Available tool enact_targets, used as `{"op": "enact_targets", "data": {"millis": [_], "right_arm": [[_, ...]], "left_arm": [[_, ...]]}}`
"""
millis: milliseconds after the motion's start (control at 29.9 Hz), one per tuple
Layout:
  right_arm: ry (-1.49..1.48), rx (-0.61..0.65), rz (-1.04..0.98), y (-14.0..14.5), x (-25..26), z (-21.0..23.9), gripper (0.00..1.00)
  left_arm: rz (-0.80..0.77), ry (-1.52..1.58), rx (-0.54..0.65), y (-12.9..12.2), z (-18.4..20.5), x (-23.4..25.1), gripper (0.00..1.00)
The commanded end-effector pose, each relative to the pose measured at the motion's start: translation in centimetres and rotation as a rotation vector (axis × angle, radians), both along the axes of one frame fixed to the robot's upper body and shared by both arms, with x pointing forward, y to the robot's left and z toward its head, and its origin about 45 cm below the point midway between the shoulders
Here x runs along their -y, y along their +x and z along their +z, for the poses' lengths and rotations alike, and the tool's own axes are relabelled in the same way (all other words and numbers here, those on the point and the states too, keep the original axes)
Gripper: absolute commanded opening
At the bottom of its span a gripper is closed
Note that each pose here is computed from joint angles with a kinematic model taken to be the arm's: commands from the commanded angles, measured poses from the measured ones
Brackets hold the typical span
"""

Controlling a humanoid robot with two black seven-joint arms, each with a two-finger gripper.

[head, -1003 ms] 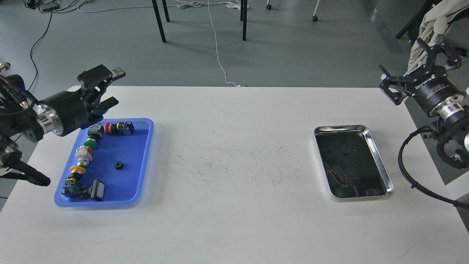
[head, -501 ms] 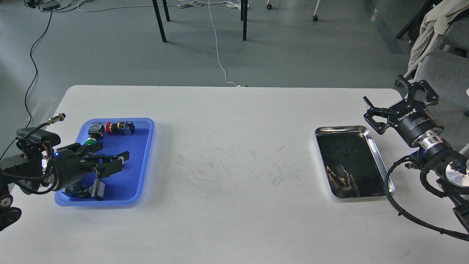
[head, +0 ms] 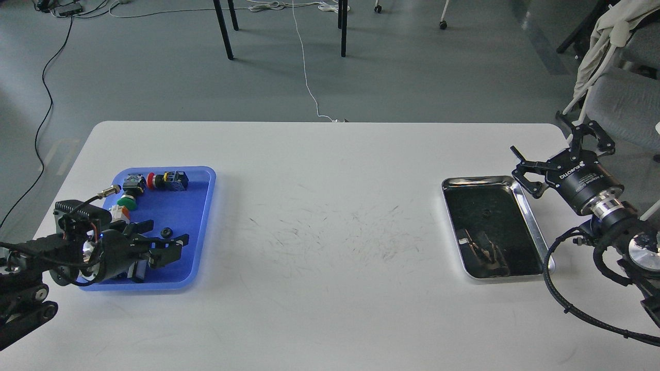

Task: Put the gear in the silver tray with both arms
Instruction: 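Reach into the blue tray and grasp another black gear with left gripper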

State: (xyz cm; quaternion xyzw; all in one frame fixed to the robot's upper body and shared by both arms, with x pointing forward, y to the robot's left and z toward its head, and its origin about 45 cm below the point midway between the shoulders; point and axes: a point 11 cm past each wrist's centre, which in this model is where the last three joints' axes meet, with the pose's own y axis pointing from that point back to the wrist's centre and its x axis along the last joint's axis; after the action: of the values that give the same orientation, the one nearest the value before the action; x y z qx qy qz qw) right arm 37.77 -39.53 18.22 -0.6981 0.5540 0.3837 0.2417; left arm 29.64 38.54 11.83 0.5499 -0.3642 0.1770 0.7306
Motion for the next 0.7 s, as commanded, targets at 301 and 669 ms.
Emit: {"op": "enact_targets", "data": {"millis": [301,669], "right_arm": [[0.001,0.006,0.000,0.4,-0.3,0.3,0.98],[0.006,0.005,0.000,0.5,-0.4,0.3,0.98]], "left_arm": [[0.019,0.013,-0.016,0.4,-1.5,-0.8,0.84],[0.003,0.020,-0.017,0.3,-1.9,-0.7,0.45]]}}
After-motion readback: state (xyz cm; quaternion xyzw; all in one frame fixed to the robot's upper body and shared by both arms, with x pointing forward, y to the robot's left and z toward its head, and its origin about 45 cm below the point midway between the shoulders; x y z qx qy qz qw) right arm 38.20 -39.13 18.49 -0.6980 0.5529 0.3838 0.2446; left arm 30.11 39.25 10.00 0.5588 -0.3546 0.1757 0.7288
